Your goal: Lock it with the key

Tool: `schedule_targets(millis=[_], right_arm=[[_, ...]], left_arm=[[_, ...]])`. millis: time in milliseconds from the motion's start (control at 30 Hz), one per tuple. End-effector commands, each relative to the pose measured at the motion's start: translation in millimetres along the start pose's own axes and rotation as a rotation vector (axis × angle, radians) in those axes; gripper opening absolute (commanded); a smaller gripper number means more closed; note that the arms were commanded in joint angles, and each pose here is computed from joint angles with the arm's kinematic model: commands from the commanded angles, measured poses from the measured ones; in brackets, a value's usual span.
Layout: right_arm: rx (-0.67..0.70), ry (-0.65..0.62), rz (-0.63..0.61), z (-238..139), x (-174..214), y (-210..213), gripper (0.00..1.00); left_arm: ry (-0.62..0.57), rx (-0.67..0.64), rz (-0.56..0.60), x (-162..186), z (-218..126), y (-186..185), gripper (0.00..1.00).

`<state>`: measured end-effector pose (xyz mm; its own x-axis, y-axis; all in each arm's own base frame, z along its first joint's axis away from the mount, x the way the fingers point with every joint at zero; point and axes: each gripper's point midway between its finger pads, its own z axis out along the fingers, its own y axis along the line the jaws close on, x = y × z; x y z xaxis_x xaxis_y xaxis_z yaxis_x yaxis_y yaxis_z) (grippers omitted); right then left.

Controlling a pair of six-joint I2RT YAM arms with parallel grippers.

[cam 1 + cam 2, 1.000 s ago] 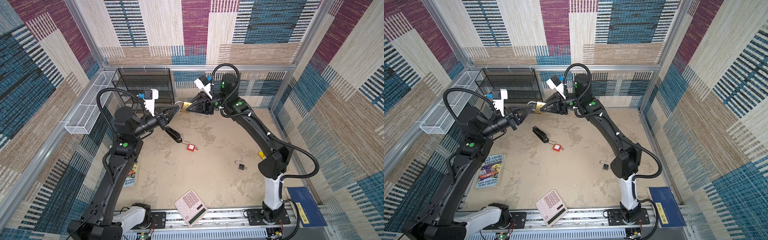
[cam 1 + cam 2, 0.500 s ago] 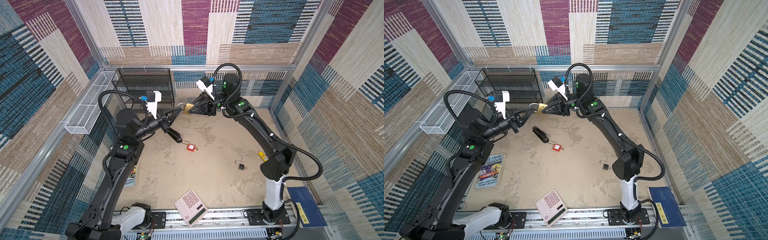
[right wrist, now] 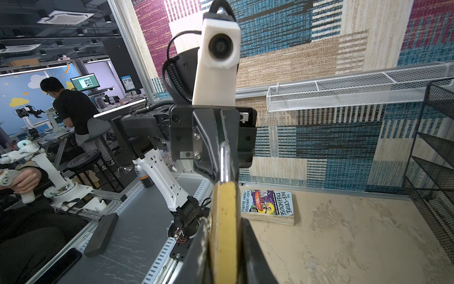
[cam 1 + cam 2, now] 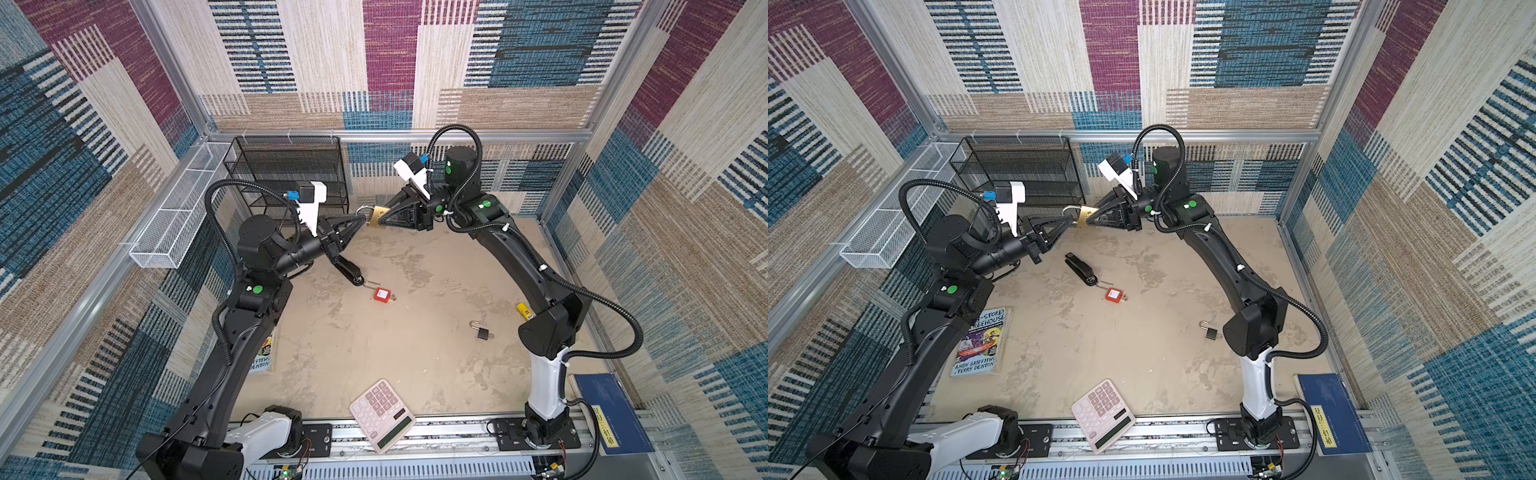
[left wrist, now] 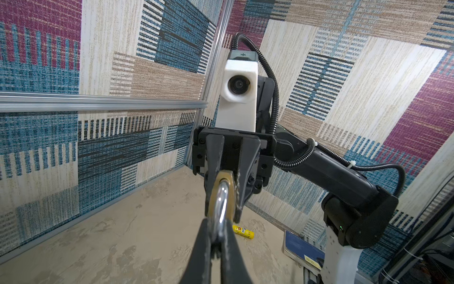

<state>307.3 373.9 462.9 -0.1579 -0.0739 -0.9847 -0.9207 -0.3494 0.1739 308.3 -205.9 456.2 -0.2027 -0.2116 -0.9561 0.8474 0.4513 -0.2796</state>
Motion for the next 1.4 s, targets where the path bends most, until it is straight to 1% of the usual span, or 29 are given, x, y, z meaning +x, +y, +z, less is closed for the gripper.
schedule_targets(millis=[0, 200, 300, 367, 533, 567, 600, 633, 667, 700, 733, 800, 967, 1100, 1200, 1233, 1367], right_arm=[[0.0, -0.02, -0.114, 9, -18, 9, 0.0], [-0.013, -0.02, -0.124, 11, -20, 15, 0.0], [-0.02, -0.014, -0.114, 10, -16, 17, 0.0], [0.002, -0.013, -0.093, 0, -11, 12, 0.0], [0.063, -0.02, -0.088, -30, -6, 10, 0.0], [0.062, -0.018, -0.087, -32, -5, 10, 0.0], [0.065, -0.016, -0.081, -32, -4, 10, 0.0], [0.07, -0.013, -0.075, -33, -2, 9, 0.0], [0.081, -0.01, -0.071, -33, 0, 7, 0.0], [0.094, -0.008, -0.066, -33, 3, 5, 0.0], [0.101, -0.006, -0.061, -33, 5, 3, 0.0], [0.119, -0.005, -0.052, -33, 9, 0, 0.0], [0.176, 0.004, -0.053, -35, 13, -8, 0.0], [0.182, 0.017, -0.047, -36, 17, -7, 0.0], [0.176, 0.027, -0.039, -36, 22, -5, 0.0], [0.173, 0.031, -0.037, -35, 24, -4, 0.0], [0.147, 0.031, -0.035, -35, 26, 3, 0.0]], left_arm=[[0.195, 0.079, -0.152, 60, 6, -5, 0.0], [0.223, 0.109, -0.168, 69, 17, -6, 0.0], [0.2, 0.117, -0.164, 64, 18, -6, 0.0], [0.175, 0.084, -0.145, 57, 15, -1, 0.0], [0.108, 0.096, -0.134, 33, 2, 0, 0.0], [0.102, 0.095, -0.136, 30, 1, 1, 0.12], [0.095, 0.102, -0.129, 26, 0, 0, 0.3], [0.092, 0.105, -0.124, 24, 0, -1, 0.44], [0.085, 0.102, -0.116, 22, 1, 0, 0.52], [0.076, 0.103, -0.108, 19, 0, -2, 0.56], [0.073, 0.104, -0.104, 18, 0, -1, 0.6], [0.062, 0.101, -0.094, 15, 0, -2, 0.64], [0.027, 0.113, -0.062, 6, 0, -5, 0.65], [0.022, 0.12, -0.027, 2, 2, -7, 0.61], [0.038, 0.152, -0.029, 2, 5, -9, 0.56], [0.048, 0.17, -0.035, 2, 7, -11, 0.52], [0.073, 0.178, -0.037, 8, 13, -8, 0.45]])
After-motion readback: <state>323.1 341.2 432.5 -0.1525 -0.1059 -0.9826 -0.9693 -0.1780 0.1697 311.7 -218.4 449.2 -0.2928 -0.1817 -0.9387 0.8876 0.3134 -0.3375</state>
